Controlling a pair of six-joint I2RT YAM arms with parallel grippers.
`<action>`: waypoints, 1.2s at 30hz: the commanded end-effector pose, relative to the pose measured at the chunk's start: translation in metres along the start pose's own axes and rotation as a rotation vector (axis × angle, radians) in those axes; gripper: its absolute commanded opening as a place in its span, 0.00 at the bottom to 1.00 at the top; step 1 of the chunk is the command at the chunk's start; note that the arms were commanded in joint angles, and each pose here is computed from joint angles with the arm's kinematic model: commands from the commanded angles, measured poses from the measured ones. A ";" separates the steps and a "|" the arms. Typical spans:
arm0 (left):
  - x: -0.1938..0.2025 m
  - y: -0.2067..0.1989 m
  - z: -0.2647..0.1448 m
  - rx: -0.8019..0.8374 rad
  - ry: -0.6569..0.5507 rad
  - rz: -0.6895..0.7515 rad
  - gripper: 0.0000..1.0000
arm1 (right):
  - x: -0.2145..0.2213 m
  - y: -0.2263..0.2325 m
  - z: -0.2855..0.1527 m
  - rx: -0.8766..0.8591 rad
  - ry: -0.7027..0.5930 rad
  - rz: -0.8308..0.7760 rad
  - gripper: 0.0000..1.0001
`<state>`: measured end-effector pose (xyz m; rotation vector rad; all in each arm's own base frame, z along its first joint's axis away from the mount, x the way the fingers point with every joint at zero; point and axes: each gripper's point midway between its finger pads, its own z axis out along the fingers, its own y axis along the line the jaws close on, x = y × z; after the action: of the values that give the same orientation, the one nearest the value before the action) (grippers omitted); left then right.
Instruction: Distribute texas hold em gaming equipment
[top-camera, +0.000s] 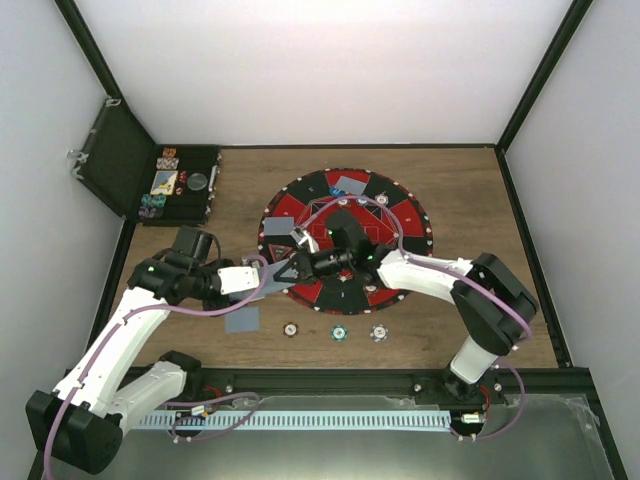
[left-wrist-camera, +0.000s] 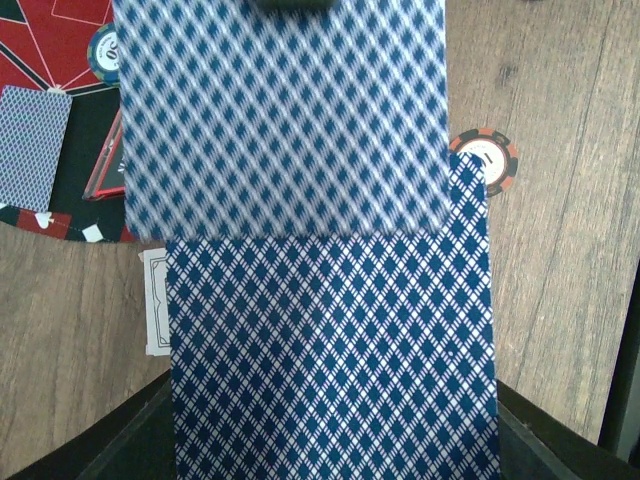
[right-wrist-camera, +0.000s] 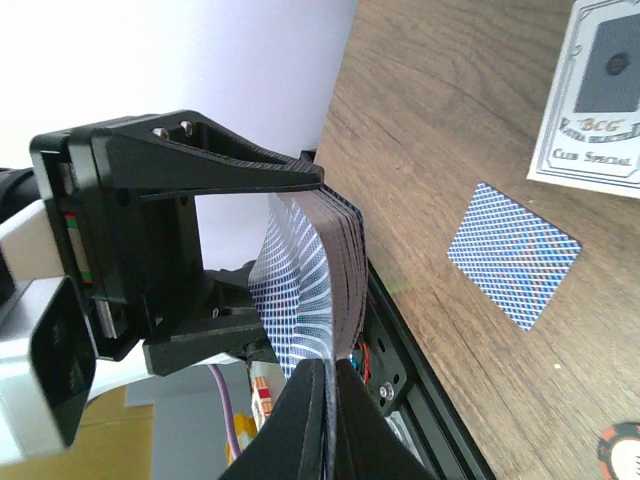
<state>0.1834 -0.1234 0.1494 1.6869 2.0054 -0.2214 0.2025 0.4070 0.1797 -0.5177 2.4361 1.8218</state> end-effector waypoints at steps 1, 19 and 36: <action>-0.006 0.002 -0.002 -0.015 -0.034 0.007 0.05 | -0.007 -0.001 -0.028 0.021 -0.055 0.005 0.01; -0.005 0.002 -0.004 -0.018 -0.026 0.003 0.05 | -0.002 -0.130 -0.188 0.314 -0.354 0.211 0.01; -0.005 -0.001 0.000 0.000 -0.033 0.002 0.05 | 0.012 -0.191 -0.241 0.579 -0.486 0.402 0.02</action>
<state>0.1846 -0.1236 0.1508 1.6759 2.0034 -0.2165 0.2848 0.1428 0.0886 0.3783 2.5721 1.1463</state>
